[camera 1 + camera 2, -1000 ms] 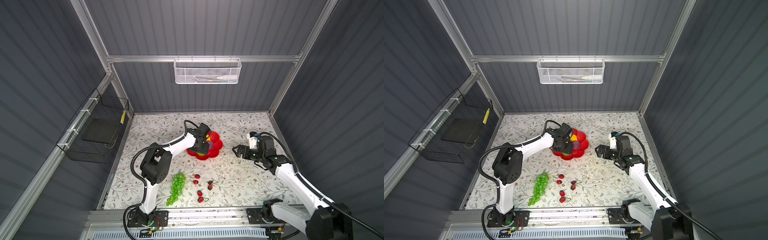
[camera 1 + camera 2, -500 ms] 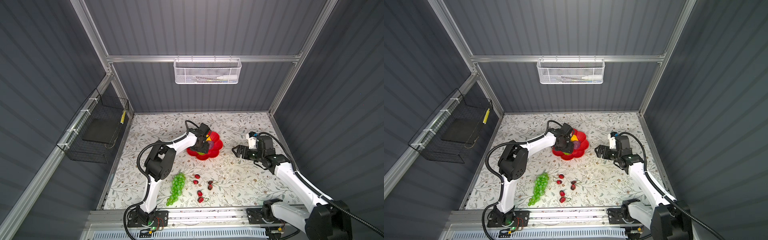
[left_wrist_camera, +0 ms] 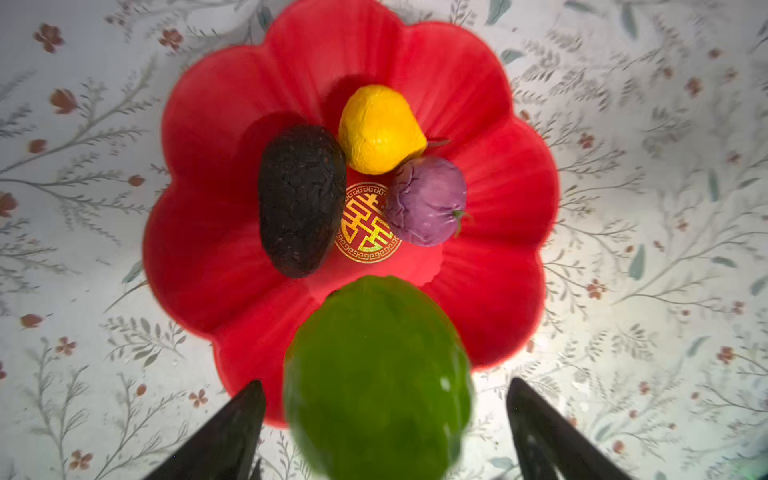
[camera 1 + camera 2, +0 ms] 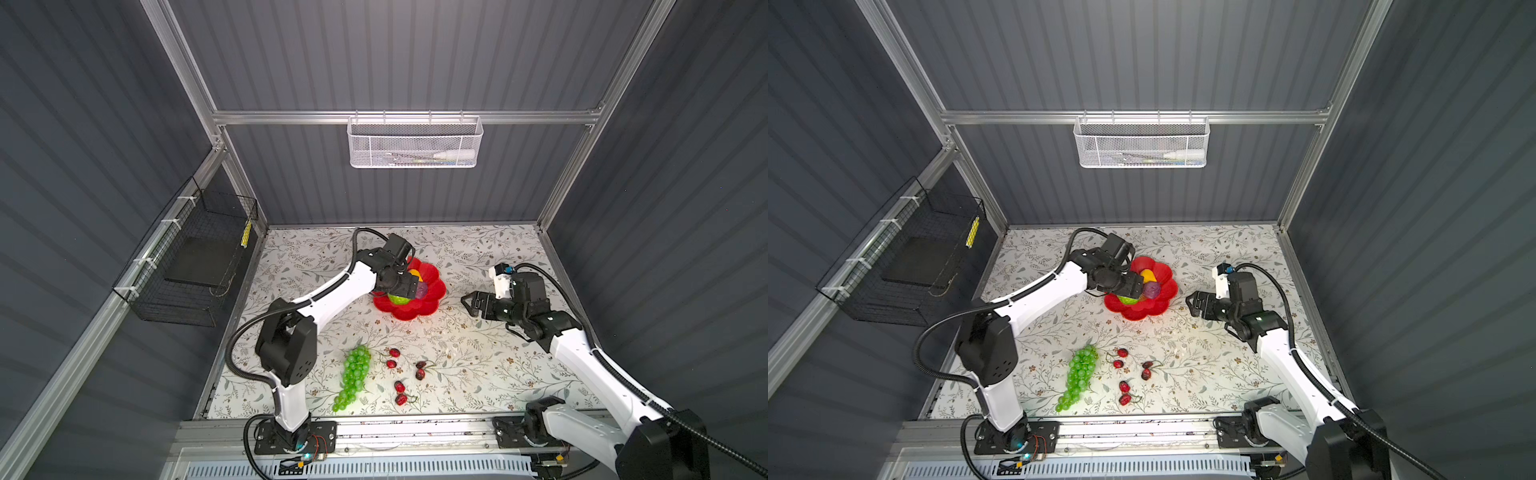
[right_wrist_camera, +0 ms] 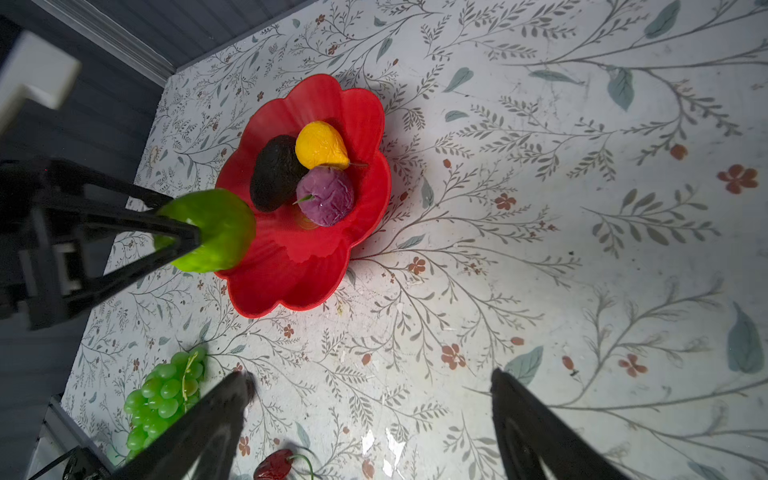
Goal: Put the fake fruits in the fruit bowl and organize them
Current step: 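Lower the custard-apple into the bowl and open the left gripper, then move the left gripper down onto the green grapes and close on them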
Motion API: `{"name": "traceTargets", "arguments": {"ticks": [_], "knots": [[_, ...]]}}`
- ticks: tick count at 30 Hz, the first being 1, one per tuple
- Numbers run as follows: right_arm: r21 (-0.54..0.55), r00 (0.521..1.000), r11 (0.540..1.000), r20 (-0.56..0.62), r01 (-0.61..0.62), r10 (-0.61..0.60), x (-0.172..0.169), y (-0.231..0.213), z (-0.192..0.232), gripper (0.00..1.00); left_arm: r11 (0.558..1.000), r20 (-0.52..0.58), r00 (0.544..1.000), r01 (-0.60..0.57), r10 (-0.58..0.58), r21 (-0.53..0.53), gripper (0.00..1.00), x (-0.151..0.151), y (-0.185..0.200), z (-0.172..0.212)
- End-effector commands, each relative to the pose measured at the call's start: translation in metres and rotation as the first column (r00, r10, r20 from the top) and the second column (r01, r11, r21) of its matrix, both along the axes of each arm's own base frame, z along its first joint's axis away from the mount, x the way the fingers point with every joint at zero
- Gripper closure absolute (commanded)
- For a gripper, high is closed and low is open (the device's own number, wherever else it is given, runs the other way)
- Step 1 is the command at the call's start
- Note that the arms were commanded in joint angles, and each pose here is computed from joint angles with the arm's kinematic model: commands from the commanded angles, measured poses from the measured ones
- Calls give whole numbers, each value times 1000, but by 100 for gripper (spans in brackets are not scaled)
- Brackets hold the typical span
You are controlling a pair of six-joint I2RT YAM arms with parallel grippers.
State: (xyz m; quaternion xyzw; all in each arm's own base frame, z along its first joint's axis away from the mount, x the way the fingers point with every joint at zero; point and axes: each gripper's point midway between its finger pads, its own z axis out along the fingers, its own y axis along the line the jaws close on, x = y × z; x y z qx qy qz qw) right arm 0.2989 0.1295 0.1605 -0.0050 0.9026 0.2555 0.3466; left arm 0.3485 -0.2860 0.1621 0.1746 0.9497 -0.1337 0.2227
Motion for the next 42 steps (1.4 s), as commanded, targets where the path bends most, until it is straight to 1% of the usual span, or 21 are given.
{"name": "traceTargets", "arguments": {"ticks": [1, 5, 6, 8, 10, 11, 13, 15, 18, 22, 25, 29, 34, 36, 38, 42], "knots": [[-5, 1000, 1000, -6, -6, 6, 1, 4, 0, 12, 1000, -60, 998, 14, -14, 2, 11, -22, 13, -8], [-1, 1000, 1000, -18, -13, 13, 5, 9, -4, 13, 998, -55, 998, 3, -6, -58, 13, -21, 5, -9], [3, 1000, 1000, -12, -16, 16, 6, 11, -2, 13, 998, -60, 998, 3, -6, -57, 14, -19, 3, -11], [-2, 999, 1000, -42, -26, 26, 8, 14, -7, 13, 1000, -72, 997, -12, 10, -27, 14, -19, 7, -15], [-7, 999, 999, -39, -32, 31, 7, 17, -5, 13, 998, -47, 999, -26, 23, -54, 15, -18, 8, -10], [-6, 999, 999, -33, -32, 32, 7, 18, -5, 13, 998, -54, 998, -26, 23, -53, 15, -23, 11, -17], [-4, 999, 999, -36, -38, 38, 8, 21, -7, 13, 999, -63, 998, -27, 26, -18, 15, -28, 19, -16], [-5, 998, 999, -48, -47, 47, 9, 24, -8, 13, 999, -72, 997, -36, 38, 29, 17, -34, 30, -16], [-5, 997, 998, -45, -59, 58, 9, 30, -6, 14, 996, -83, 994, -63, 68, 70, 21, -47, 49, -17], [-1, 996, 997, -31, -81, 81, 7, 40, -1, 14, 985, -132, 981, -127, 142, 113, 30, -67, 86, -26], [-6, 994, 995, -36, -99, 99, 4, 46, -4, 14, 983, -172, 972, -142, 161, 117, 30, -82, 102, -35], [-12, 992, 993, -55, -113, 113, 6, 51, -10, 14, 974, -238, 953, -149, 188, 171, 28, -103, 117, -53], [2, 991, 993, -60, -121, 121, 8, 60, -12, 14, 979, -325, 927, -149, 189, 142, 30, -124, 115, -82], [2, 990, 992, -64, -127, 127, 8, 63, -13, 14, 979, -339, 922, -152, 189, 133, 33, -126, 113, -90], [2, 989, 991, -67, -135, 135, 7, 66, -14, 14, 979, -346, 919, -152, 191, 135, 39, -127, 114, -95], [-4, 988, 991, -73, -135, 134, 6, 66, -17, 14, 979, -388, 901, -156, 195, 129, 42, -137, 114, -107]]}}
